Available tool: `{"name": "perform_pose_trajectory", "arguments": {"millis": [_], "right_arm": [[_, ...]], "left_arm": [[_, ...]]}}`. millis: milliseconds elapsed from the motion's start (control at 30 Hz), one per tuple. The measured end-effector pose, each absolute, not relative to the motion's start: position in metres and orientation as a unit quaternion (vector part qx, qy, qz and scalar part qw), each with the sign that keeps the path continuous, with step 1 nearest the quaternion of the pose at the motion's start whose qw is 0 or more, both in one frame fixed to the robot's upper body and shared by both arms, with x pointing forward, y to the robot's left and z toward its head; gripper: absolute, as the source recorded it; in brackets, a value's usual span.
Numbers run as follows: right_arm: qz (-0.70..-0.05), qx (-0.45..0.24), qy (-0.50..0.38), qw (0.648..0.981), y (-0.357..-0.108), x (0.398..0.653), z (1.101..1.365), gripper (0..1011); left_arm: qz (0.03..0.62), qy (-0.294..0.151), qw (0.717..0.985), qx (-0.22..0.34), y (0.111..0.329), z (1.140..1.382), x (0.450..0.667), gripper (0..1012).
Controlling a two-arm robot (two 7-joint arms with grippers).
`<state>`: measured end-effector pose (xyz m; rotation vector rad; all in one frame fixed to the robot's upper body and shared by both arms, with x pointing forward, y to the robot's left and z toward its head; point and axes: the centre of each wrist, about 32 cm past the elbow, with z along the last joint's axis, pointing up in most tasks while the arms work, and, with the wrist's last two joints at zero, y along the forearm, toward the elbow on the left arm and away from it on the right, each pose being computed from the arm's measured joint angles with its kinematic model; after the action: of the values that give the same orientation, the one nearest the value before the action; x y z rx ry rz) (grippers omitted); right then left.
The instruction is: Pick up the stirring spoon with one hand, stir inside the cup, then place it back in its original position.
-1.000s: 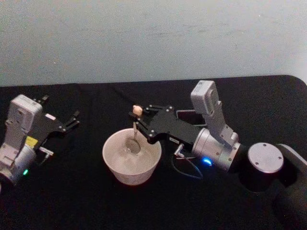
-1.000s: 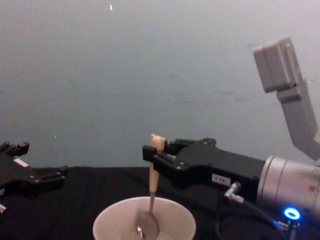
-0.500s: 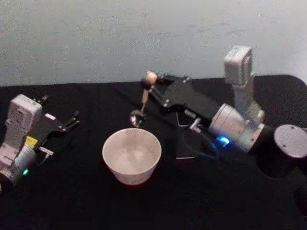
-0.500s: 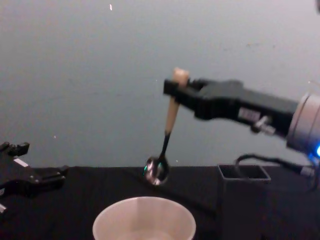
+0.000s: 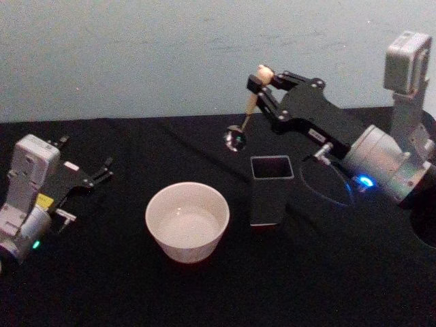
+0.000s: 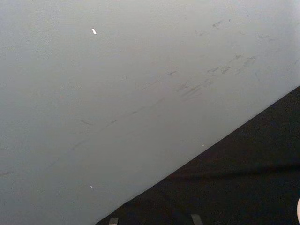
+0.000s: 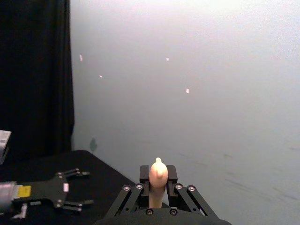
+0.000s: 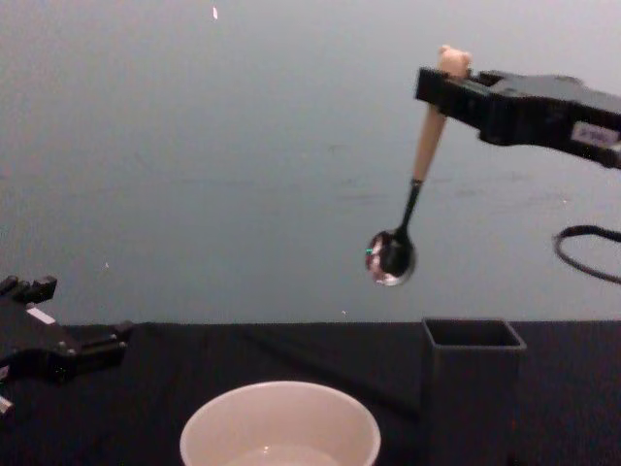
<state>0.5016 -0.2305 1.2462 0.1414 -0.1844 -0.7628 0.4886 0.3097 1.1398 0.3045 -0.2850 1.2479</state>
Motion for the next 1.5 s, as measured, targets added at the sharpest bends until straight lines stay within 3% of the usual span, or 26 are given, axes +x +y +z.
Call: {"name": "perform_pose_trajectory", "arguments": {"millis": [467, 1500], "right_arm": [[-0.417, 0.035, -0.071, 0.905, -0.250, 0.486, 1.242, 212], [-0.458, -0.007, 0.021, 0.888, -0.242, 0.478, 1.199, 212]], "left_arm": [[0.580, -0.132, 0.791, 0.141, 0.310, 1.140, 0.489, 1002], [0.580, -0.132, 0.791, 0.142, 0.310, 1.140, 0.489, 1001]]}}
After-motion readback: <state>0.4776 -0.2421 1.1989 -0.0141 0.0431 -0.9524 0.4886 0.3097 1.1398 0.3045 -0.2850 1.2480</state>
